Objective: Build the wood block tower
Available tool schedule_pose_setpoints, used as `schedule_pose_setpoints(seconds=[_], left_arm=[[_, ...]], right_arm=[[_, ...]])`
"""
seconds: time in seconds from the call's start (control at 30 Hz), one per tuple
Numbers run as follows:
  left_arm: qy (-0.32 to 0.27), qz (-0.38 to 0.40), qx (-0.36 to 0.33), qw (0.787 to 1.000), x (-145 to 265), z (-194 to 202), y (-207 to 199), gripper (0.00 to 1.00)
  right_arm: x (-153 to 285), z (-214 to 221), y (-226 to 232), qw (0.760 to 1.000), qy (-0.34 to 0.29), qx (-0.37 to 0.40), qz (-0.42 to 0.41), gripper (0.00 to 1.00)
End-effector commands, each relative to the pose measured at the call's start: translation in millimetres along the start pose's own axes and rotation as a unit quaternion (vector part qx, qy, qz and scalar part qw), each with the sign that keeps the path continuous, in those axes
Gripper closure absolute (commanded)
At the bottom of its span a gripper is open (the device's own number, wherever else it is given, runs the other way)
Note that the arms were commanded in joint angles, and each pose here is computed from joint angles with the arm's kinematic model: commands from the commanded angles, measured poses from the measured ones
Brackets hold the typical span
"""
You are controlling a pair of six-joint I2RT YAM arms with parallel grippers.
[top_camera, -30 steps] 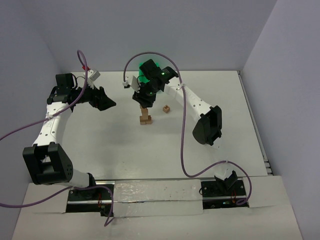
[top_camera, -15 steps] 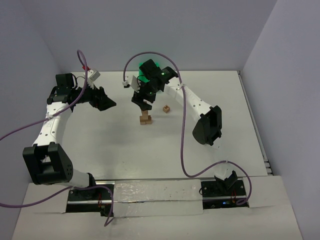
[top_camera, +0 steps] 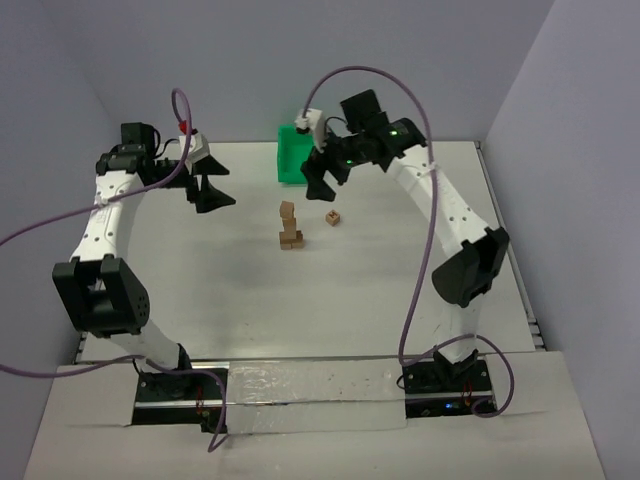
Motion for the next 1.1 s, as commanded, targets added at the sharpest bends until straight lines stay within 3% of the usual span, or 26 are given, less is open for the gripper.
schedule_pose_setpoints(seconds=[0.0, 0.33, 0.53, 1.07], left_arm=[[-0.015, 0.102, -0.075, 0.992, -32.5, 0.9, 2.1, 0.10], [-0.005, 0.179, -0.121, 0.976, -103.1, 11.4, 12.6, 0.15], [0.005, 0.204, -0.128, 0.971, -128.9, 14.6, 6.2, 0.19], [0.016, 0.200, -0.115, 0.973, -139.0, 26.1, 7.8, 0.28]], right_arm=[[45.6, 13.8, -9.0, 0.997, -0.056, -0.049, -0.008, 0.00], [66.9, 108.1, -11.6, 0.989, -0.032, -0.144, -0.016, 0.00], [71.3, 119.5, -6.4, 0.988, -0.032, -0.148, -0.016, 0.00], [72.3, 119.5, -7.4, 0.988, -0.034, -0.151, -0.023, 0.00]])
Point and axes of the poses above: each gripper's point midway between its finger pads, its own x axis back along the fingers, its own y axis along the line the jaws close on, z = x × y, the point moved 7 cm from there along x, back along the fingers, and after that the axes turned 6 degrees about -x, right-handed, at the moved point
